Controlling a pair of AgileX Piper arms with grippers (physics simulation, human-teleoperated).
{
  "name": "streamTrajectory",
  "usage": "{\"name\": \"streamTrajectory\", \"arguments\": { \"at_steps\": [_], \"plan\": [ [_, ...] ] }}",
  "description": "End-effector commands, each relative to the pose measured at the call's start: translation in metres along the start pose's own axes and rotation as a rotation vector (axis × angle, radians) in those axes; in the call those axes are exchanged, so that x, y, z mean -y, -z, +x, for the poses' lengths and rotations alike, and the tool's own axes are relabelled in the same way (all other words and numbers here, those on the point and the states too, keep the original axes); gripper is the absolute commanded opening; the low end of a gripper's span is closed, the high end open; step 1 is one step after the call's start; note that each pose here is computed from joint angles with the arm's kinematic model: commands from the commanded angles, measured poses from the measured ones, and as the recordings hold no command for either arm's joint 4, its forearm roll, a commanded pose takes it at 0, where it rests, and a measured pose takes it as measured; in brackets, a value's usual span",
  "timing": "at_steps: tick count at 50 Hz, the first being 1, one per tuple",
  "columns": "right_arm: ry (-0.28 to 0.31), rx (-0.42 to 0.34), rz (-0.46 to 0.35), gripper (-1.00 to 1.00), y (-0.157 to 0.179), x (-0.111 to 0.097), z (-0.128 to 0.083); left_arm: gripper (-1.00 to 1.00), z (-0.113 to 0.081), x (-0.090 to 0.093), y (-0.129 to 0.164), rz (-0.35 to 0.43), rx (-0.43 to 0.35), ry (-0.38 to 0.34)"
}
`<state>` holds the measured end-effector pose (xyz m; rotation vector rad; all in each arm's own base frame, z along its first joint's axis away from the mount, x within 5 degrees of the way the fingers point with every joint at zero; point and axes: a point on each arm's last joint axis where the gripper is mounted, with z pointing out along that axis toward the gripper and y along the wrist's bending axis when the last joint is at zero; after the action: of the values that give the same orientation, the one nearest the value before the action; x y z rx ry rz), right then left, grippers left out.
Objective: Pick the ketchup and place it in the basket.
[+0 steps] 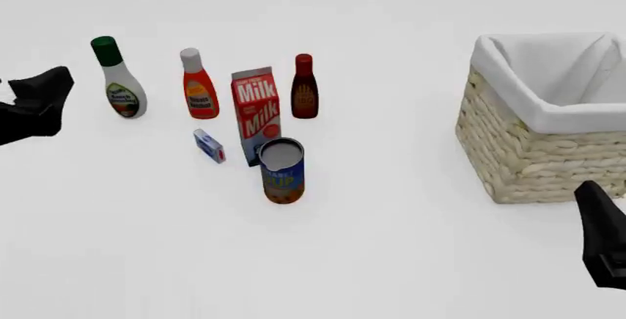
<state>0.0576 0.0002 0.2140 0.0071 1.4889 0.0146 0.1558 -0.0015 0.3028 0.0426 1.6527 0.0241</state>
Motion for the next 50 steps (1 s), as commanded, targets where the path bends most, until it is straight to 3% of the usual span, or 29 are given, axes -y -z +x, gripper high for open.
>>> {"name": "streamTrajectory", "arguments": {
  "at_steps": [1,12,26,38,50],
  "plan": [
    [-0.006,-0.001,0.001,1.0,-0.001,0.0,0.0,1.0,-0.016,0.006,-0.034,0.035,-0.053,-0.001],
    [-0.009,0.003,0.007,1.0,0.0,0.0,-0.001,1.0,-0.029,0.008,-0.059,0.045,-0.094,0.024],
    [-0.034,0.006,0.008,1.0,-0.001,0.0,-0.001,1.0,-0.044,0.005,-0.088,0.034,-0.113,-0.034],
    [-0.037,-0.005,0.001,1.0,-0.004,0.0,0.0,1.0,-0.056,0.008,-0.122,0.042,-0.174,0.007],
    [-0.035,-0.009,0.0,1.0,-0.006,0.0,0.0,1.0,-0.073,0.01,-0.149,0.049,-0.177,-0.007]
  ]
}}
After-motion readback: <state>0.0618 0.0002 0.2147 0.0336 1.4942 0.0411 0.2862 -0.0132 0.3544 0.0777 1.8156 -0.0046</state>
